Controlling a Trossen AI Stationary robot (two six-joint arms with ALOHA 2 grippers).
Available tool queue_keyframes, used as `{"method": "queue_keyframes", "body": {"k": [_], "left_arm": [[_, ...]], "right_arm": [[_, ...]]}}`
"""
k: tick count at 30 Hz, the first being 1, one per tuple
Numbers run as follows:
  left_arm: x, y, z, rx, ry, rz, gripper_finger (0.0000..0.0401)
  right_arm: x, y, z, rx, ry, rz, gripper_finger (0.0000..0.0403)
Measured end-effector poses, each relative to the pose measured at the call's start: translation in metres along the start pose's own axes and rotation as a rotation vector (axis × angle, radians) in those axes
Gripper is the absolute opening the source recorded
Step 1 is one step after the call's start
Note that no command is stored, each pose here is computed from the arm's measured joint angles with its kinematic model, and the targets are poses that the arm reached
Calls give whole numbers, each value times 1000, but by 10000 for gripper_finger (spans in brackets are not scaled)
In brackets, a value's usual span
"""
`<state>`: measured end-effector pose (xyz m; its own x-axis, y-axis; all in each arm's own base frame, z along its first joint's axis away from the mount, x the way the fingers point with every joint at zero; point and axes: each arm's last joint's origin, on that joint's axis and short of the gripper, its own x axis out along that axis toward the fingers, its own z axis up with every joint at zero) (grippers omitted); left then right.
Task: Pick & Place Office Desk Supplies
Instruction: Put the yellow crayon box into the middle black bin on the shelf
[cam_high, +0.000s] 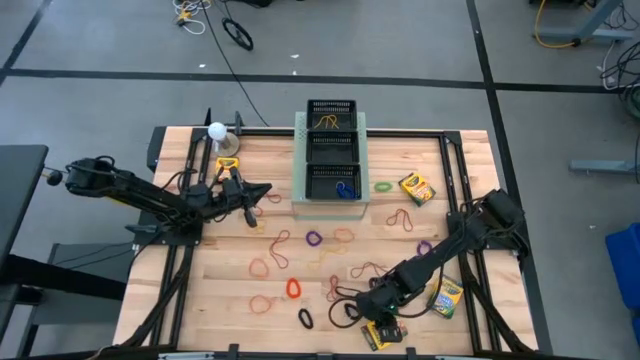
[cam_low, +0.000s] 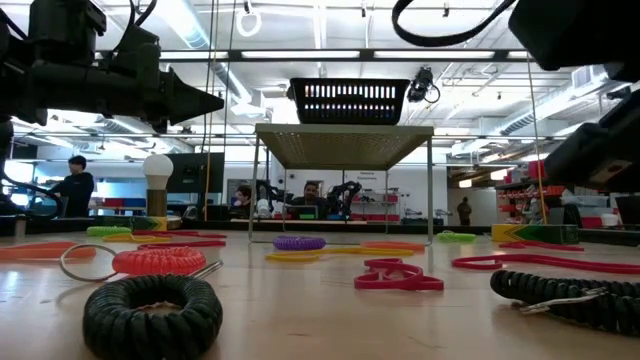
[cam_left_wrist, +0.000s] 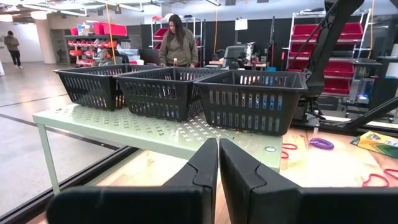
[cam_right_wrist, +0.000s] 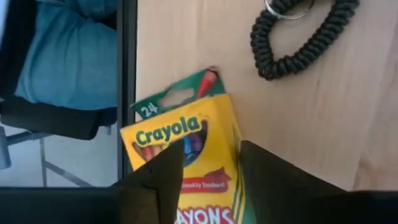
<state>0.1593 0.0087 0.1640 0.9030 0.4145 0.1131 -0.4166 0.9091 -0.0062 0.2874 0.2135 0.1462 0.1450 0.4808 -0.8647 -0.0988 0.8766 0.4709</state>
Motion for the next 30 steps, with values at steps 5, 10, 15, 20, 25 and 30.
{"method": "queue_keyframes", "body": {"k": [5, 10, 15, 20, 25, 30], "left_arm": [[0, 0, 0, -1, -2, 0, 23], [0, 0, 0, -1, -2, -1, 22], [0, 0, 0, -1, -1, 0, 23], [0, 0, 0, -1, -2, -1, 23], [0, 0, 0, -2, -3, -1, 23], [0, 0, 0, -1, -1, 0, 23]], "right_arm": [[5, -2, 0, -6, 5, 0, 104], [6, -2, 0, -3, 13, 0, 61], [-9, -5, 1, 21, -17, -41, 13], [-41, -4, -1, 21, -102, -141, 6], [-77, -2, -13, 46, -194, -318, 3], [-96, -3, -21, 95, -361, -413, 2]]}}
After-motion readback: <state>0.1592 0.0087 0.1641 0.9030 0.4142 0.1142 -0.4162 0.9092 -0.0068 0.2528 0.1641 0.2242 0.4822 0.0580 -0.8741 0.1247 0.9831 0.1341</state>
